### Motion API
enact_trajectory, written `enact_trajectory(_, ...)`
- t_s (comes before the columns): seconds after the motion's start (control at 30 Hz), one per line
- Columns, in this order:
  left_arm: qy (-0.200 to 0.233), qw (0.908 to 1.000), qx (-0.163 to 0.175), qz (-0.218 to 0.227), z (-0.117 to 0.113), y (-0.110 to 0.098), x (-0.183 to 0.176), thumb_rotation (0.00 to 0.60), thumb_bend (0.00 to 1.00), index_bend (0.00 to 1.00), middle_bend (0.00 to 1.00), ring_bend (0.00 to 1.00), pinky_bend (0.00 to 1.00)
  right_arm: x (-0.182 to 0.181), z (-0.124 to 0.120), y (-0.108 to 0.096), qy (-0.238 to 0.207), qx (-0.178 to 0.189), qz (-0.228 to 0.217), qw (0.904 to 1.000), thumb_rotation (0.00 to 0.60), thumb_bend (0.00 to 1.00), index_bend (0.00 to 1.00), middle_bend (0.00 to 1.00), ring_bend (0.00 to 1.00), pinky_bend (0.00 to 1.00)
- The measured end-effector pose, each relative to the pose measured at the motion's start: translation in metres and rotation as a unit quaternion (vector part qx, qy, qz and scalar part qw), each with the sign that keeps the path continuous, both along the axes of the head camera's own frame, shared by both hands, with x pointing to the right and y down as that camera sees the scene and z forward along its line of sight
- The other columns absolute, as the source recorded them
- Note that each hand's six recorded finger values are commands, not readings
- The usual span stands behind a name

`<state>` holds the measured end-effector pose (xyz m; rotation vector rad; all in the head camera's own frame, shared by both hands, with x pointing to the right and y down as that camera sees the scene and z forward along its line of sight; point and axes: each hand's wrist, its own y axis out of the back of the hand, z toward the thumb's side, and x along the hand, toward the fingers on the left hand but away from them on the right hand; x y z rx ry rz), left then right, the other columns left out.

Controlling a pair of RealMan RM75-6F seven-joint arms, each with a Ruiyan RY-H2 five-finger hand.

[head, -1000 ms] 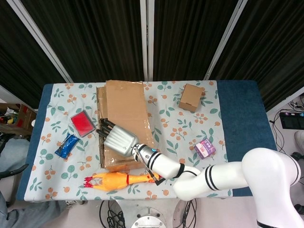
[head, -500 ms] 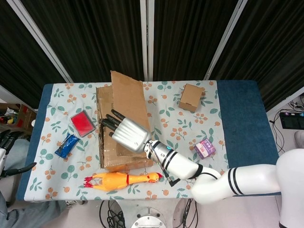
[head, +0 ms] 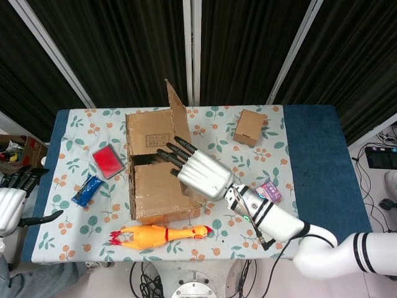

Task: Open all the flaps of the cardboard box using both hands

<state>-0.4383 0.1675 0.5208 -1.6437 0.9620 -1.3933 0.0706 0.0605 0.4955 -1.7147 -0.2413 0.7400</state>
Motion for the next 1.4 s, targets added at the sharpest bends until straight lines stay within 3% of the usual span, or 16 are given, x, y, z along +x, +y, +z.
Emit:
enact_trajectory(0.43,-0.003,0.9996,-0.004,0.027,-0.001,-0.006,0.028,0.219,0.0,0.14,0.15,0.08,0.2,0.072,-0.014,0.002,-0.006,0.0,0.039,0.9992,0.6,0.81,0.45,0.0,0.0,0.0)
enact_trajectory(0.67,-0.004,0.9993,-0.006,0.036,-0.001,-0.007,0.039,0.217,0.0,0.14,0.15,0.08,0.2,0.128,-0.015,0.002,0.021,-0.011,0.085,0.9961,0.6,0.8,0.44,0.0,0.0,0.0)
enact_trajectory(0.77,-0.004,0.9993,-0.006,0.038,-0.002,-0.009,0.041,0.216,0.0,0.14,0.15,0.08,0.2,0.144,-0.013,0.003,0.017,-0.022,0.102,0.9944,0.6,0.79,0.38,0.0,0.0,0.0)
enact_trajectory(1.03,0.02,0.9986,0.0,0.049,-0.003,-0.021,0.057,0.22,0.0,0.14,0.15,0.08,0.2,0.189,-0.021,0.006,-0.029,-0.028,0.148,0.9882,0.6,0.72,0.03,0.0,0.0,0.0)
enact_trajectory(1.27,0.068,0.9947,-0.01,0.076,0.006,-0.041,0.088,0.22,0.0,0.14,0.15,0.09,0.2,0.225,-0.034,0.011,-0.063,-0.002,0.189,0.98,0.6,0.7,0.0,0.0,0.0,0.0)
enact_trajectory(1.4,0.09,0.9903,-0.005,0.105,0.015,-0.061,0.116,0.259,0.0,0.13,0.15,0.09,0.2,0.247,-0.044,0.015,-0.096,0.002,0.217,0.9715,0.6,0.7,0.0,0.0,0.0,0.0)
